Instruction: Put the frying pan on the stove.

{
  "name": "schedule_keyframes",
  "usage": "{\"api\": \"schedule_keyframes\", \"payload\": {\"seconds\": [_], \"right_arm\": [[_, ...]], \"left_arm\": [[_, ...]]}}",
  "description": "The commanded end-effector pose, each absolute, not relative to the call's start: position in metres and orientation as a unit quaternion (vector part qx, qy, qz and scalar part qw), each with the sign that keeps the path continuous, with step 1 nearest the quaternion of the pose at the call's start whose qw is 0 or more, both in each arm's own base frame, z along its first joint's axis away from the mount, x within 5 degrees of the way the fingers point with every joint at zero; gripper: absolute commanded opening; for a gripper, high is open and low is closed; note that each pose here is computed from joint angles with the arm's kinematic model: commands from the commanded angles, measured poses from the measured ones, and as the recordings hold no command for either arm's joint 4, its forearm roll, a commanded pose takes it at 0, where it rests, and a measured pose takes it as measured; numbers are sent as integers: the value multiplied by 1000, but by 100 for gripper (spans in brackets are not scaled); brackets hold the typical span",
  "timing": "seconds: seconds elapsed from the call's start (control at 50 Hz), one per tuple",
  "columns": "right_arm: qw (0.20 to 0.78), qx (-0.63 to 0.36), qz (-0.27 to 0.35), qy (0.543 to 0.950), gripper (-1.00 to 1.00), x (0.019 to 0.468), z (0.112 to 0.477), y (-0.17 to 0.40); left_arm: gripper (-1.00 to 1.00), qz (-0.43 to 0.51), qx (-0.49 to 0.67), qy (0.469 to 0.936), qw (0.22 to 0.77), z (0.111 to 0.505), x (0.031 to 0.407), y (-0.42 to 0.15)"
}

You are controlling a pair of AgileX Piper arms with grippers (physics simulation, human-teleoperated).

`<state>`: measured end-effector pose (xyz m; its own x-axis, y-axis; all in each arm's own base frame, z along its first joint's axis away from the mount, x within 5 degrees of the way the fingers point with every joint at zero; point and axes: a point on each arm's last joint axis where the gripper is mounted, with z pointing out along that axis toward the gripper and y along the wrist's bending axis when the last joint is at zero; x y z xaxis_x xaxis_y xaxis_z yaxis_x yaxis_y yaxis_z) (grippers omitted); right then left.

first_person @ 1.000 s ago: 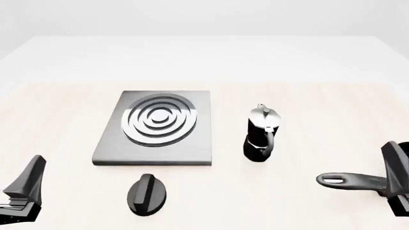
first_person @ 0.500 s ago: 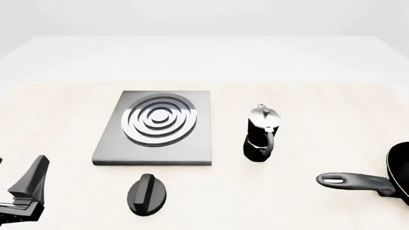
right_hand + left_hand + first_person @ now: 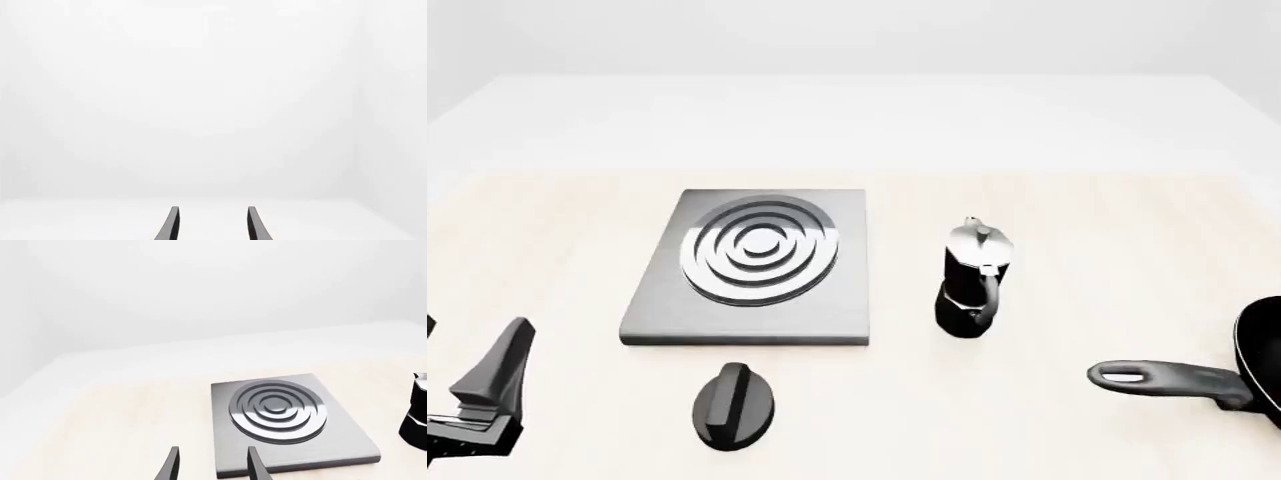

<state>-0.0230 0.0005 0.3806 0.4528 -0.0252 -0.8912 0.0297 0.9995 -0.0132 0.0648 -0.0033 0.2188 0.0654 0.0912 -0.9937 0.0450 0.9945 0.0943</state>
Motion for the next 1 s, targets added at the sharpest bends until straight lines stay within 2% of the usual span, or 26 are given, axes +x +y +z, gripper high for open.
{"api": "schedule_keyframes", "payload": {"seconds": [0.02, 0.32, 0.46, 1.0], "right_arm": [[871, 1, -18, 490, 100, -50, 407, 1], [883, -6, -15, 469, 100, -65, 420, 0], [896, -3, -19, 444, 100, -84, 434, 1], [914, -7, -29, 404, 100, -136, 462, 2]], "left_arm": [[100, 12, 71, 682, 728, 225, 68, -6], [100, -17, 114, 668, 735, 254, 73, -14], [100, -36, 143, 658, 739, 270, 79, -21], [100, -80, 214, 636, 737, 299, 102, -47]]}}
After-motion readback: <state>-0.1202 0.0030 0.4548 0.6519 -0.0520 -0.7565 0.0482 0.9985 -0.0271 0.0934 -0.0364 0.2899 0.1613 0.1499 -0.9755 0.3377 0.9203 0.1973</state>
